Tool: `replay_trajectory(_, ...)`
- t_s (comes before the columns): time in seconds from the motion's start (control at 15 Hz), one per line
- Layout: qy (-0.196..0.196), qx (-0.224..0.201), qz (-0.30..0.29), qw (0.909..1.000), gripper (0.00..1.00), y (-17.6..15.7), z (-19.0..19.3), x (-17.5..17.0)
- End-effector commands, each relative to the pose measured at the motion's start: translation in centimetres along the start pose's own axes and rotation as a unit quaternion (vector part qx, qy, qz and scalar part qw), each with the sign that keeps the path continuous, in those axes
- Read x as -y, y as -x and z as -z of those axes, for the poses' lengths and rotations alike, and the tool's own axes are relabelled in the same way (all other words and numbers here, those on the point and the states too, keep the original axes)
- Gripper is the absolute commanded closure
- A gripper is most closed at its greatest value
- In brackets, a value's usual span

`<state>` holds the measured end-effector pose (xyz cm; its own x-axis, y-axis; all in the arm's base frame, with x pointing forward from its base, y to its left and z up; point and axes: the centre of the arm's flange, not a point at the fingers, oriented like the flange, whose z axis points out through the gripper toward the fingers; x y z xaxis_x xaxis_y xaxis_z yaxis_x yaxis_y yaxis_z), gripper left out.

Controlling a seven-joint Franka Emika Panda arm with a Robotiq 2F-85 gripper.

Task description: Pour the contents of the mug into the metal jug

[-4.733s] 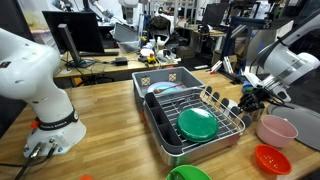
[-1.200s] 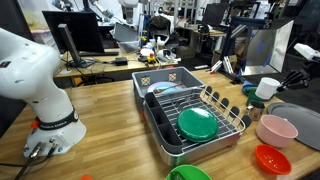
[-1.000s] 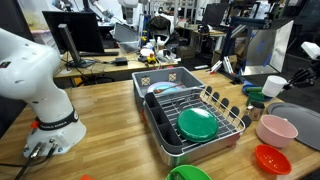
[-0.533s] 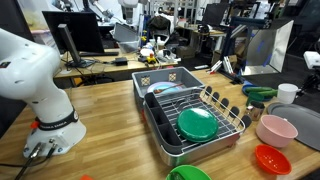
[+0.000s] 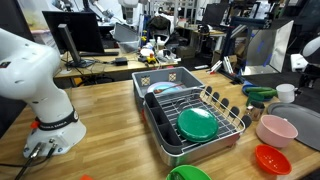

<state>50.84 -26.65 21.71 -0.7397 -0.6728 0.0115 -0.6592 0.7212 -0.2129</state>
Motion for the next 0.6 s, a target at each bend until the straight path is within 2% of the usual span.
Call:
replay_trajectory(0.0, 0.000, -0.001, -0.001, 1.0000, 0.91, -0.17, -0.01, 0.06)
replay_trajectory(0.4, 0.000, -0.002, -0.002, 1.0000, 0.91, -0.26, 0.00, 0.09)
replay_trajectory(0.47, -0.004, -0.006, 0.004, 1.0000, 0.98, -0.16, 0.13, 0.05)
replay_trajectory(0.53, -0.011, -0.021, 0.016, 0.9996, 0.98, 0.13, 0.44, 0.02)
